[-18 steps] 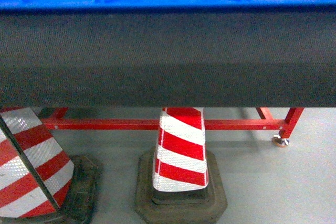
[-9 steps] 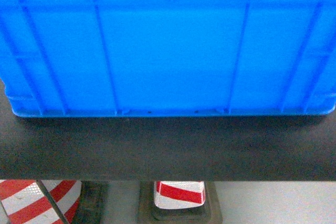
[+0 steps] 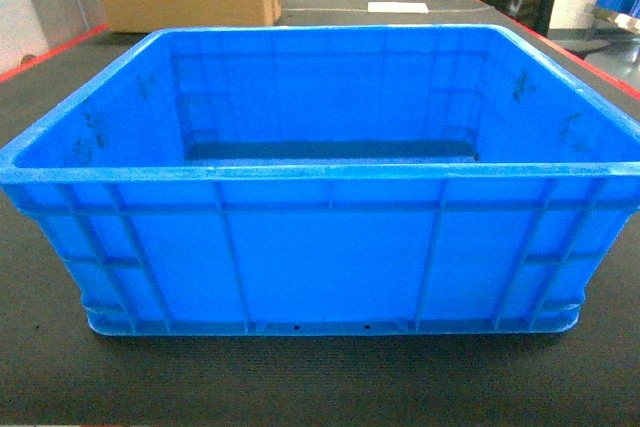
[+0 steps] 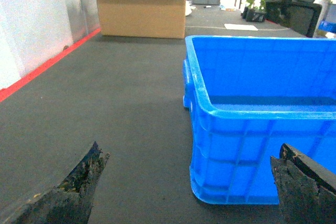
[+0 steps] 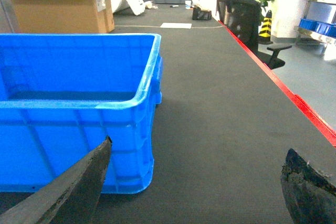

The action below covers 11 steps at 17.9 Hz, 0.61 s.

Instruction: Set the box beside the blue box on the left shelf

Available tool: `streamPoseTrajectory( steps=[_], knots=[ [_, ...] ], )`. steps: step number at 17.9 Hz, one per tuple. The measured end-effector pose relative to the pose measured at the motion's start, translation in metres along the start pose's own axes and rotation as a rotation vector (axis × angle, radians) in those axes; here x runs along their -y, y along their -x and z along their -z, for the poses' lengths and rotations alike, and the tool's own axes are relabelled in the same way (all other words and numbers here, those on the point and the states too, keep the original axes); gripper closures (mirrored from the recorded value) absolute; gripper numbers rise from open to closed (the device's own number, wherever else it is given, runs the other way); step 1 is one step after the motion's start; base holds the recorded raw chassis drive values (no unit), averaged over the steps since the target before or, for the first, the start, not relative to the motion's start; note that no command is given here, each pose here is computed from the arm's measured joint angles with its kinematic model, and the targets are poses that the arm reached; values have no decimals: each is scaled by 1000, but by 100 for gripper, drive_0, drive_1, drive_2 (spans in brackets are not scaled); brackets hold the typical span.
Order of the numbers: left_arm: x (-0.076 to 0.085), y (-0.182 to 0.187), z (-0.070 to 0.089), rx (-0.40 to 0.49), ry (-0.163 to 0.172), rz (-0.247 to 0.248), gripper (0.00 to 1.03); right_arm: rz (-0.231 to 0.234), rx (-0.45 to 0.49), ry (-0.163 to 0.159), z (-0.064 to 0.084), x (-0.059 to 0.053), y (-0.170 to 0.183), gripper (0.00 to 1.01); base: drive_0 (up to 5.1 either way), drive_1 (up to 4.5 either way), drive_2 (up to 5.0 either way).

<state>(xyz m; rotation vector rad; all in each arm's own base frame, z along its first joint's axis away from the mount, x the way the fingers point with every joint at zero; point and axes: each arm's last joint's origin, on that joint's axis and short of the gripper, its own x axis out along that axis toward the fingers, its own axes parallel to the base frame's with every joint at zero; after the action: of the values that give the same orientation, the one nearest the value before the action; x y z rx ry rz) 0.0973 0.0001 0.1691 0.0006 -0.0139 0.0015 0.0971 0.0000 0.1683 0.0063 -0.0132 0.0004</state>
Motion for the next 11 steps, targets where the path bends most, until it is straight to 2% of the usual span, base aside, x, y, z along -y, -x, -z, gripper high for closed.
streamPoseTrajectory(
  steps=[11],
  knots=[
    [0, 0, 1, -13, 0, 0, 5, 0, -10, 0, 1, 0, 0, 3, 0, 0, 0]
  ],
)
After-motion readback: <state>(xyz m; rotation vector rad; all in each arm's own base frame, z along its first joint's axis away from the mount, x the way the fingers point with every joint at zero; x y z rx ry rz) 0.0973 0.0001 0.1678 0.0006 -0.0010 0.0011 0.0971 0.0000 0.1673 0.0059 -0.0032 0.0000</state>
